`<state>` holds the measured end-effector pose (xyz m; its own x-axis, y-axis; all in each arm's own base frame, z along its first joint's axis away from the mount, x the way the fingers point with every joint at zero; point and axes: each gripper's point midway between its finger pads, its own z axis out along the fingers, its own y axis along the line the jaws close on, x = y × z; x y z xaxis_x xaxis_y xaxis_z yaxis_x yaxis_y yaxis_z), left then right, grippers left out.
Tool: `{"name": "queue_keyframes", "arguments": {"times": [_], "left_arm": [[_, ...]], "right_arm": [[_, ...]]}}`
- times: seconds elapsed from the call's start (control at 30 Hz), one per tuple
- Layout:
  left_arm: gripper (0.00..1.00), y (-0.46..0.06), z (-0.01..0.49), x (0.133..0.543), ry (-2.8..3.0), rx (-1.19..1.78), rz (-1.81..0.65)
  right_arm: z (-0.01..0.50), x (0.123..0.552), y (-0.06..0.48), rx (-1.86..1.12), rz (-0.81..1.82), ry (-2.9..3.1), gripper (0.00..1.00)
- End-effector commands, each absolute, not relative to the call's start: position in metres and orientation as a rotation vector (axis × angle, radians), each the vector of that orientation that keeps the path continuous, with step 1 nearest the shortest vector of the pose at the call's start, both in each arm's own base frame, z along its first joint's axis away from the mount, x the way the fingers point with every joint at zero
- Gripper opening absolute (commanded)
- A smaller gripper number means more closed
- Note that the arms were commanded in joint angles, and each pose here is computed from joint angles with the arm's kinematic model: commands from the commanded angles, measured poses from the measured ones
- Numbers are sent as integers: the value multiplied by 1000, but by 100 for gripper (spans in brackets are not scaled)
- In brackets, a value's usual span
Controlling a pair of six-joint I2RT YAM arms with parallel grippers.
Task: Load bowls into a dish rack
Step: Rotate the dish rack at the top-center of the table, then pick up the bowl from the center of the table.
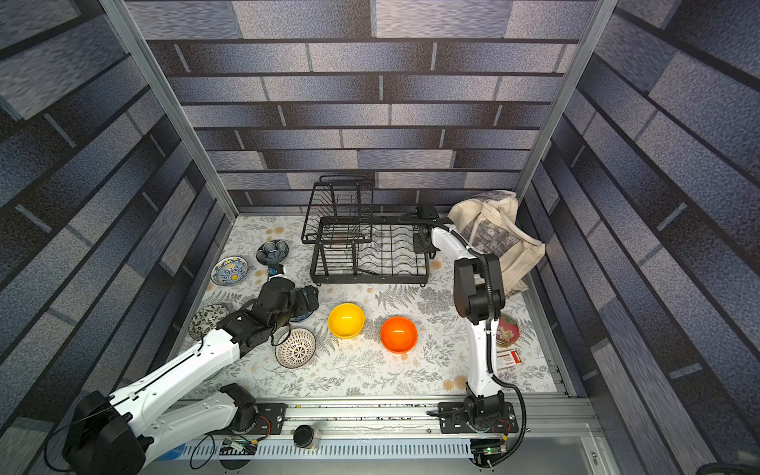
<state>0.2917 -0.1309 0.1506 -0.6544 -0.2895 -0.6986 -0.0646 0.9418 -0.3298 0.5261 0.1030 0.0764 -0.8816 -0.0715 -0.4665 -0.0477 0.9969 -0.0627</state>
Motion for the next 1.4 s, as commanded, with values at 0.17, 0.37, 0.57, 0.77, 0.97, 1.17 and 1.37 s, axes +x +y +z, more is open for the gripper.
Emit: {"name": "queue_keyframes", "arguments": {"times": [0.17, 0.37, 0.57, 0.77, 0.97, 1.17, 1.37], "left_arm": [[100, -144, 163, 294, 2254, -257, -356], [100, -173, 171, 295, 2235, -208, -415], [100, -219, 177, 293, 2226, -126, -500], [100, -268, 168, 286, 2215, -27, -571], [100, -287, 159, 289, 2250, -33, -610], [100, -298, 147, 282, 2275, -47, -624], [100, -299, 136, 277, 2295, -71, -639]], "right_arm": [[128, 509, 86, 62, -40, 2588, 38], [158, 459, 90, 156, 120, 2549, 78], [150, 388, 101, 238, 353, 2558, 100], [120, 315, 116, 207, 488, 2609, 100], [85, 261, 131, 158, 509, 2689, 86], [71, 235, 146, 112, 542, 2733, 75], [62, 229, 150, 100, 523, 2757, 57]]}}
